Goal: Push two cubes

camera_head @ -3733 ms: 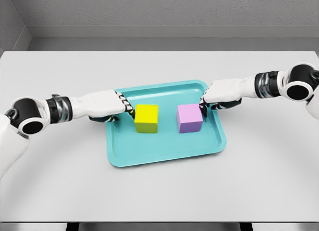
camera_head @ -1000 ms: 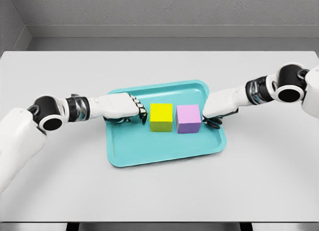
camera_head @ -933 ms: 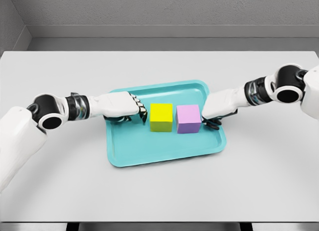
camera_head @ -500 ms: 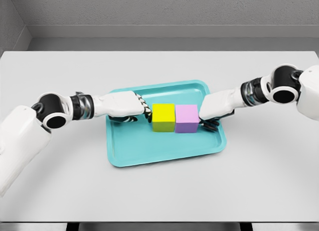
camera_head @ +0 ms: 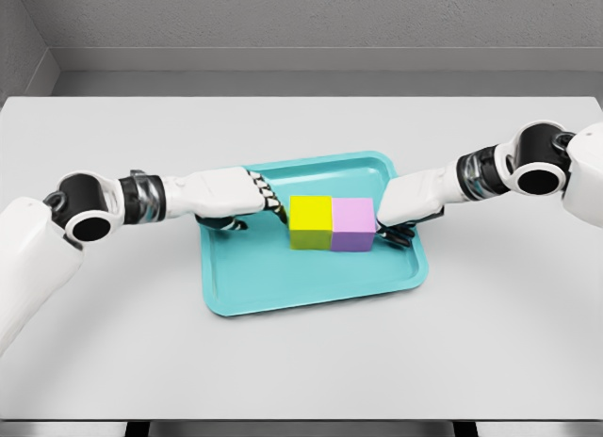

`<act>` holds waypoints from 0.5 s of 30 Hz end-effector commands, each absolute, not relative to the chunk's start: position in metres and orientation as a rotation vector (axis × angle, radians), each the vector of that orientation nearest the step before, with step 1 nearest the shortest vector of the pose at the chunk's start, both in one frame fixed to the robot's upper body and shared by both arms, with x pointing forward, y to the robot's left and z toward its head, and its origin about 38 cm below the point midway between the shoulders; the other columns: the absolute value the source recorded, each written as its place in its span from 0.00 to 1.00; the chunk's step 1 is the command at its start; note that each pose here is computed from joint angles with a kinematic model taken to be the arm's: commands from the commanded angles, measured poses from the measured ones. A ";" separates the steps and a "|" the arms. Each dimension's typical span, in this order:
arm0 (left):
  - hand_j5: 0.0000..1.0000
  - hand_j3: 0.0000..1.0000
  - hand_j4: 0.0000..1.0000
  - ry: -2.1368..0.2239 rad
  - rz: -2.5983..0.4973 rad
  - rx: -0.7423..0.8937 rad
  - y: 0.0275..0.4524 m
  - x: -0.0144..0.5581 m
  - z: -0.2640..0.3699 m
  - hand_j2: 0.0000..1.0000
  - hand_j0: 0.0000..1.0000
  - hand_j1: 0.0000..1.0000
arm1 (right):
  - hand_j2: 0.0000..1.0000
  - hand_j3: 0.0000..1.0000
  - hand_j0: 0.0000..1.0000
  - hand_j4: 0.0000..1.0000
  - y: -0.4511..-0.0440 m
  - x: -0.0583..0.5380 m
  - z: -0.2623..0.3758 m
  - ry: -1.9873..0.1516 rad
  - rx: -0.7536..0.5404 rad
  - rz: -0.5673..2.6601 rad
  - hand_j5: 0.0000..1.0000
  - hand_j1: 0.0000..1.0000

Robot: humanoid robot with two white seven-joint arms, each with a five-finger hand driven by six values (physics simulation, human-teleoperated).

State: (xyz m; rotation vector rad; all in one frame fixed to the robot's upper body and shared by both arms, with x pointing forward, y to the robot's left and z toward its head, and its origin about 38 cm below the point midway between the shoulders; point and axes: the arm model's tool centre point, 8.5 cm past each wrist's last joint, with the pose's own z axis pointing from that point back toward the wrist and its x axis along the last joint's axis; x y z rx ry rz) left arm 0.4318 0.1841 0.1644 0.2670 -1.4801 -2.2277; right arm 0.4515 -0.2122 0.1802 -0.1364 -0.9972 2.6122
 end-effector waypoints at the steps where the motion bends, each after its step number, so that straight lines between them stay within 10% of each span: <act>1: 0.95 0.95 0.95 -1.536 -2.161 0.282 0.199 0.435 0.183 0.95 0.95 0.95 | 0.16 0.16 0.16 0.16 -0.214 0.452 0.181 -0.997 -0.139 2.605 0.16 0.16; 10: 1.00 1.00 1.00 -1.498 -1.975 0.424 0.350 0.412 0.270 1.00 1.00 1.00 | 0.18 0.18 0.18 0.18 -0.264 0.468 0.229 -1.037 -0.320 2.487 0.18 0.18; 15: 1.00 1.00 1.00 -1.481 -1.938 0.414 0.358 0.406 0.255 1.00 1.00 1.00 | 0.25 0.25 0.25 0.25 -0.316 0.487 0.280 -1.108 -0.501 2.303 0.25 0.25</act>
